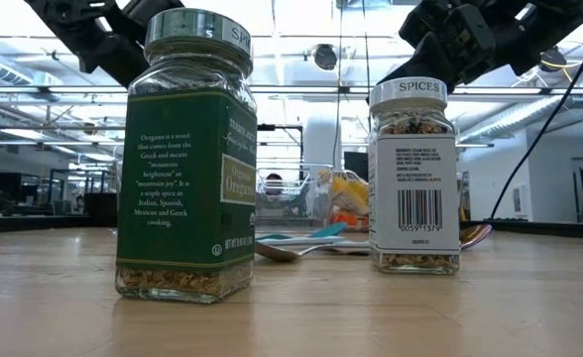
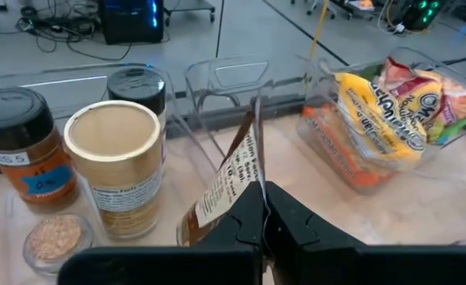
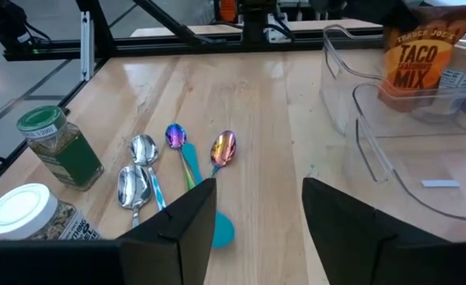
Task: Pick & Place Food Item
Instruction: Put the orange seasoning bag into the left transparent bin
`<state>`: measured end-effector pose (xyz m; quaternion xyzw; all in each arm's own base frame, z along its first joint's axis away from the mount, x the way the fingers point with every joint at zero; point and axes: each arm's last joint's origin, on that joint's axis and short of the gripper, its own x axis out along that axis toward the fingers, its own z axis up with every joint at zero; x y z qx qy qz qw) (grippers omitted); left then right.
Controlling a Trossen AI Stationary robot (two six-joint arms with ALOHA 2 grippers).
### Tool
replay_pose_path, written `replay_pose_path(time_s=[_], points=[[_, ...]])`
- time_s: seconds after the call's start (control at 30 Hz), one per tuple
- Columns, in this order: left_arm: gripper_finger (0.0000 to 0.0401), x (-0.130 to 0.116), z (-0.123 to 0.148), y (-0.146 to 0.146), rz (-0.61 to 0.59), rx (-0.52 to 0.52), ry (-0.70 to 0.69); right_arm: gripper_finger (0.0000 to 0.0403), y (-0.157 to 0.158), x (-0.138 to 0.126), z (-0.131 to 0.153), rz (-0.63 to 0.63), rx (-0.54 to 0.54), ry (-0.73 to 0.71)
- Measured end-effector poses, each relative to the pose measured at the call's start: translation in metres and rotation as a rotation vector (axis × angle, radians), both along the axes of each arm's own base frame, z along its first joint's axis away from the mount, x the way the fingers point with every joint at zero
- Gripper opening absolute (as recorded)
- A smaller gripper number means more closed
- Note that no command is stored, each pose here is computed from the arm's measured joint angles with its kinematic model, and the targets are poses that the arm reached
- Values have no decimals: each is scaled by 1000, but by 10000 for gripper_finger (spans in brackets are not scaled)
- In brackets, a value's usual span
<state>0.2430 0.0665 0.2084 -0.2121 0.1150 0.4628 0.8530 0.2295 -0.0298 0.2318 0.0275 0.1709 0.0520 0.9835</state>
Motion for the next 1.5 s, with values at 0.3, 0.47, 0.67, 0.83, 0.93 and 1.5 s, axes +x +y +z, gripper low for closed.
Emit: replay_pose_path(time_s=[0.3,0.47,0.67,0.83,0.93,1.5], points=[[3,8,-5,6,29,15,-35,183,0,0,1,0,-1,-8],[5,16,-16,19,54,26,-33,183,0,0,1,-1,-1,-7],[8,18,-28,33,99,21,-17,183,0,0,1,-1,2,-7],[3,17,-34,41,126,18,-3,183,0,0,1,-1,0,-7],[10,16,-34,43,138,17,-9,183,0,0,1,-1,-1,-7],[8,14,-34,49,185,-8,-49,183,0,0,1,0,-1,-7]])
